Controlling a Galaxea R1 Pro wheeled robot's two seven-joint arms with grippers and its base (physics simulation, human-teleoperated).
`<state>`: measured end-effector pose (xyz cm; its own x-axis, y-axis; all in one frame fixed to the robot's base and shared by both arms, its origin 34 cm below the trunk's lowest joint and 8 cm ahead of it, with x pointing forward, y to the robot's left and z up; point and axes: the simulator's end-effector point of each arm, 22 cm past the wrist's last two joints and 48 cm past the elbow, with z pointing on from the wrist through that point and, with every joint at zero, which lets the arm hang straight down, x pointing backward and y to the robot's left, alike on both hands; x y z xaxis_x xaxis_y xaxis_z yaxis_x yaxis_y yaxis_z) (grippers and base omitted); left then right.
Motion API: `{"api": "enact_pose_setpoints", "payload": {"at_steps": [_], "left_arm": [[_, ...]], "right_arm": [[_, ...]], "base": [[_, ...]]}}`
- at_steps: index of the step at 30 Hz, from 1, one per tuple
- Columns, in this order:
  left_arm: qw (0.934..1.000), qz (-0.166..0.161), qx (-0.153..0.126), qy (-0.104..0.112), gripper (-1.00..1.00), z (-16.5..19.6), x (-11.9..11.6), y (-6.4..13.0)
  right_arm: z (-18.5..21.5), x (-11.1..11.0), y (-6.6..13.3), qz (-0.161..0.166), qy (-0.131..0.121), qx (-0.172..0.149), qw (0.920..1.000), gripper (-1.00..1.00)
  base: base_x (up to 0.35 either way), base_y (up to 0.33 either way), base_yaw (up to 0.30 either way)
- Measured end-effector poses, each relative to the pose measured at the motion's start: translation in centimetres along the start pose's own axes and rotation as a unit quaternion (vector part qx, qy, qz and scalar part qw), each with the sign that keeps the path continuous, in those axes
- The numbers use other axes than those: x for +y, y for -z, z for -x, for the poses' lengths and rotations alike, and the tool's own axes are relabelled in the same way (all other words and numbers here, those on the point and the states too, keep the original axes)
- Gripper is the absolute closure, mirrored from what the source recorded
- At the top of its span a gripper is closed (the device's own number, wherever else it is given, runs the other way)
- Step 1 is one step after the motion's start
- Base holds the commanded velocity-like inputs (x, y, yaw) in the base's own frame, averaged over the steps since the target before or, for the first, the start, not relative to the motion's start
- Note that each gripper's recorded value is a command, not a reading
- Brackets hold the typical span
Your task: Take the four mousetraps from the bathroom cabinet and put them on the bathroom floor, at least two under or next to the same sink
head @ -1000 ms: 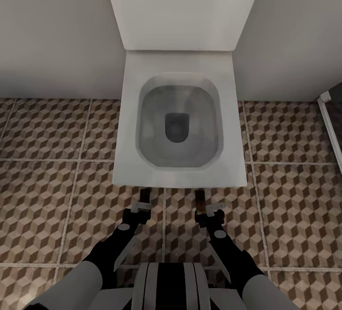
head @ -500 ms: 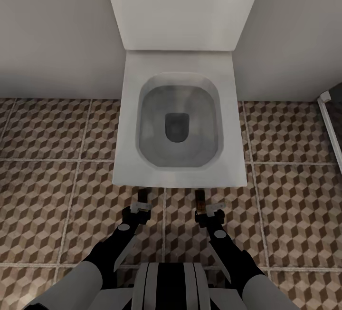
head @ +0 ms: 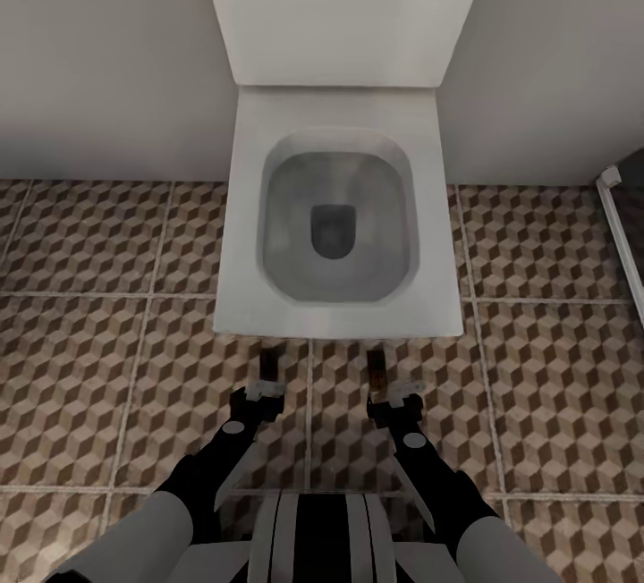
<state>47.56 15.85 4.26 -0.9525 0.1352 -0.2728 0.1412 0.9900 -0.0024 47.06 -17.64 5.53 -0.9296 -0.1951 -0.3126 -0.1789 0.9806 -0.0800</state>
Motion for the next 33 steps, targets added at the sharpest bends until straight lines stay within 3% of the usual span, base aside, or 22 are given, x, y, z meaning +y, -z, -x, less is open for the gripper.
{"api": "enact_pose_setpoints", "payload": {"at_steps": [33], "left_arm": [[1.0,0.0,0.0,0.0,-1.0,-0.02,0.0,-0.01]], "right_arm": [[-0.01,-0.02,-0.01,0.0,0.0,0.0,1.0,-1.0]], "base": [[-0.329,0.0,0.0]]}}
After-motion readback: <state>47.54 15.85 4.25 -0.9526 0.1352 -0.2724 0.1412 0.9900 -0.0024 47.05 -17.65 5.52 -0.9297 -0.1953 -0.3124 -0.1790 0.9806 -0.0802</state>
